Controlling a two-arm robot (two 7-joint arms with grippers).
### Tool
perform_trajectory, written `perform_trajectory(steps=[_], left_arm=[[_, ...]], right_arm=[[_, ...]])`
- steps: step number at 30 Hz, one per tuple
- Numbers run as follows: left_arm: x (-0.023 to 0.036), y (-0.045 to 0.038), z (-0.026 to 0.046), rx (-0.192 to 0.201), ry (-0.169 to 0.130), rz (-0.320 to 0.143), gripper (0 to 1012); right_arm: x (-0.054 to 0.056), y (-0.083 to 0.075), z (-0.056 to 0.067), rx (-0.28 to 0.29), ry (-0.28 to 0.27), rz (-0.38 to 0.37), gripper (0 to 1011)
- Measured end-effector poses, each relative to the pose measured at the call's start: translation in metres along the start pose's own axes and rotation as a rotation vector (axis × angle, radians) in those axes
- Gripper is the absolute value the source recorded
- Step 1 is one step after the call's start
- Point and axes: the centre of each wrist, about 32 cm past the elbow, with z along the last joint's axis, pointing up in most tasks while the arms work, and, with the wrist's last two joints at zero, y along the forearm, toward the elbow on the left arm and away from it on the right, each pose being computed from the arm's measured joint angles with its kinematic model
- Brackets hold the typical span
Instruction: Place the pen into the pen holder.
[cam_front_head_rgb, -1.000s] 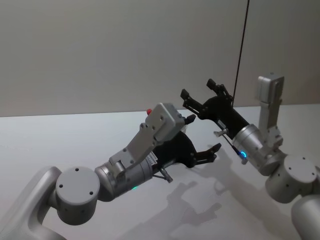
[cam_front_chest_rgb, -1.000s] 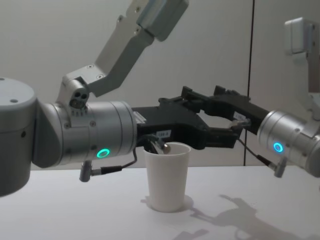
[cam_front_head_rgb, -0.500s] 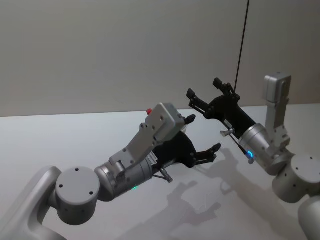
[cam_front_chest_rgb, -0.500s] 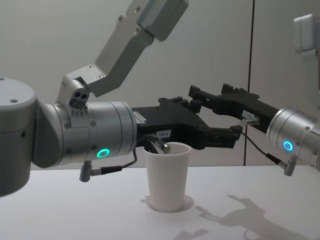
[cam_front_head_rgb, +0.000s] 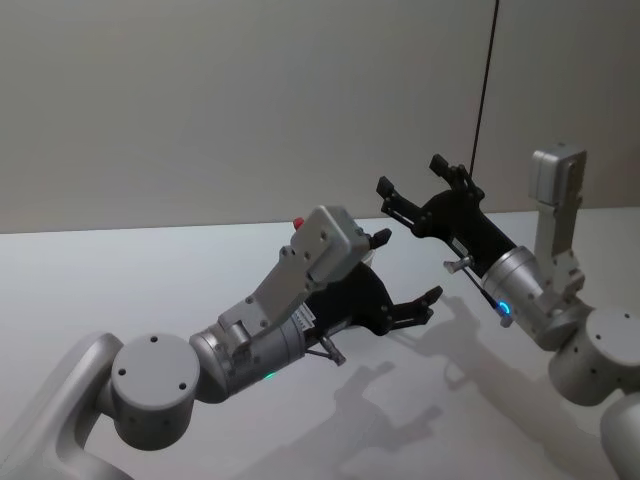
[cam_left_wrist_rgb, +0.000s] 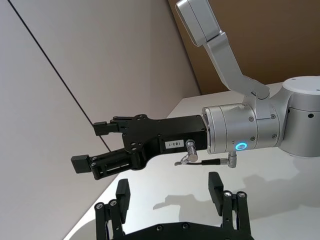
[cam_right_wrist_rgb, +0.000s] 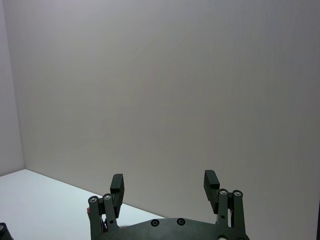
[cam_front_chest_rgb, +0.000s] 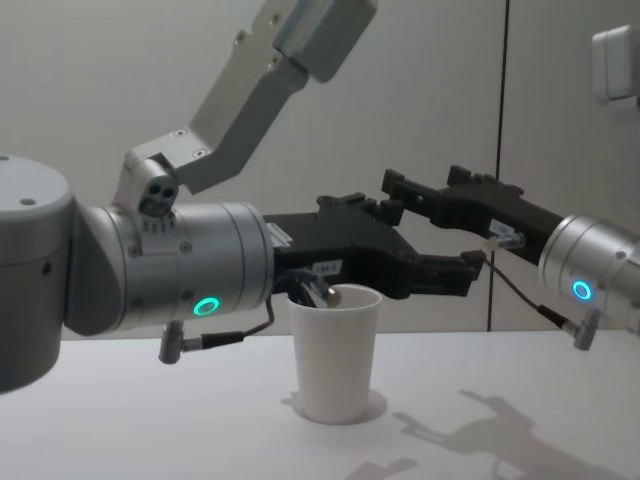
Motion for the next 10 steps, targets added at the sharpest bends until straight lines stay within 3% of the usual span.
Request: perform_trajectory(steps=[10], left_arm=[[0.0000, 0.0000, 0.0000, 0.000, 0.000, 0.000, 1000]], right_arm=[[0.0005, -0.0004, 0.0005, 0.000, -0.001, -0.001, 1002]])
